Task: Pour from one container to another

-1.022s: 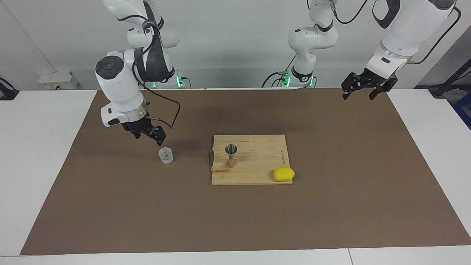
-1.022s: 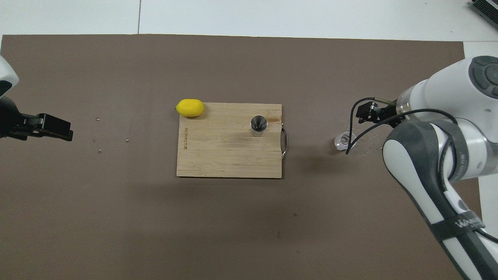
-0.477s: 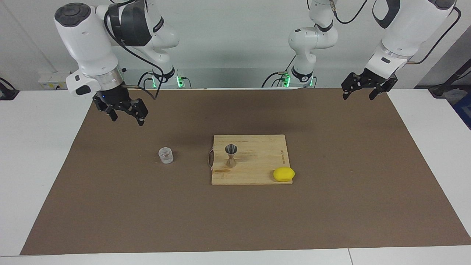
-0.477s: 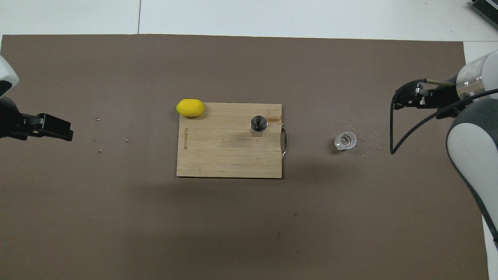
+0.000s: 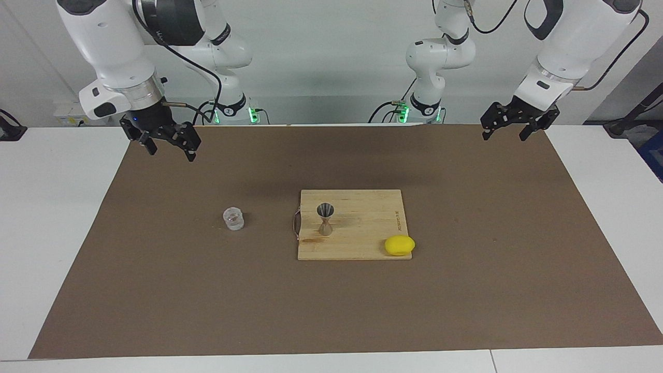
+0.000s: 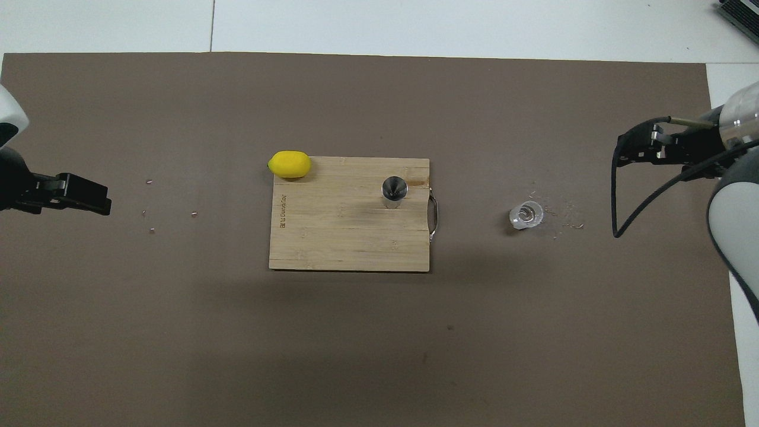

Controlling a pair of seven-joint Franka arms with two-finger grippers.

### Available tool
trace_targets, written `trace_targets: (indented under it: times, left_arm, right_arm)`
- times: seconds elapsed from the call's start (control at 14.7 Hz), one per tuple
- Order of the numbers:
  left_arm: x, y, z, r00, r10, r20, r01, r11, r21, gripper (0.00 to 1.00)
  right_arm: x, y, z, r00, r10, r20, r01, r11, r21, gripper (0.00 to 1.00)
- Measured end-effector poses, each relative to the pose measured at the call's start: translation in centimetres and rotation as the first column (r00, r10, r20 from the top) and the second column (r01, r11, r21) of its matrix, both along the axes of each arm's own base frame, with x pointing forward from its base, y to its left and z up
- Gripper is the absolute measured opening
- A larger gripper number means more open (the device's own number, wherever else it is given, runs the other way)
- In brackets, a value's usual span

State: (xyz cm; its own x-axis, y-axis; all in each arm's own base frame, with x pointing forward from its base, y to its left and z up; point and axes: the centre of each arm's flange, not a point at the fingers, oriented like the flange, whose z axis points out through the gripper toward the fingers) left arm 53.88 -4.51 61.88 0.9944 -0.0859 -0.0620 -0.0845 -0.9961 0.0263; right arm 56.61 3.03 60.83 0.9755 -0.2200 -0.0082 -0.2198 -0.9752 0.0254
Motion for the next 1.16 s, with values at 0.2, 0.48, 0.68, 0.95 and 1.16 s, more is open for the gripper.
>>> trace_targets:
  times: [0.2,0.48,0.68,0.95,1.16]
  left_arm:
    - [0.0,0.0,0.0,1.0,0.0,0.0,0.0,1.0,0.0,1.0]
    - [0.0,0.0,0.0,1.0,0.0,0.0,0.0,1.0,0.0,1.0]
    - [0.0,0.0,0.0,1.0,0.0,0.0,0.0,1.0,0.0,1.0]
    - [0.0,0.0,0.0,1.0,0.0,0.0,0.0,1.0,0.0,1.0]
    - [0.0,0.0,0.0,1.0,0.0,0.0,0.0,1.0,0.0,1.0]
  right_arm:
    - [-1.9,0.0,-0.9,0.999,0.016,-0.038,-0.017,1.0,-0.002,1.0]
    - [-2.9,0.0,-1.3,0.998,0.052,-0.044,-0.052,0.999,-0.001,1.0]
    - [-2.6,0.0,-1.2,0.998,0.054,-0.02,-0.054,0.999,0.0,1.0]
    - [-2.6,0.2,-1.2,0.998,0.066,-0.018,-0.066,0.998,0.0,1.0]
    - [-2.6,0.4,-1.2,0.997,0.069,-0.018,-0.07,0.998,0.0,1.0]
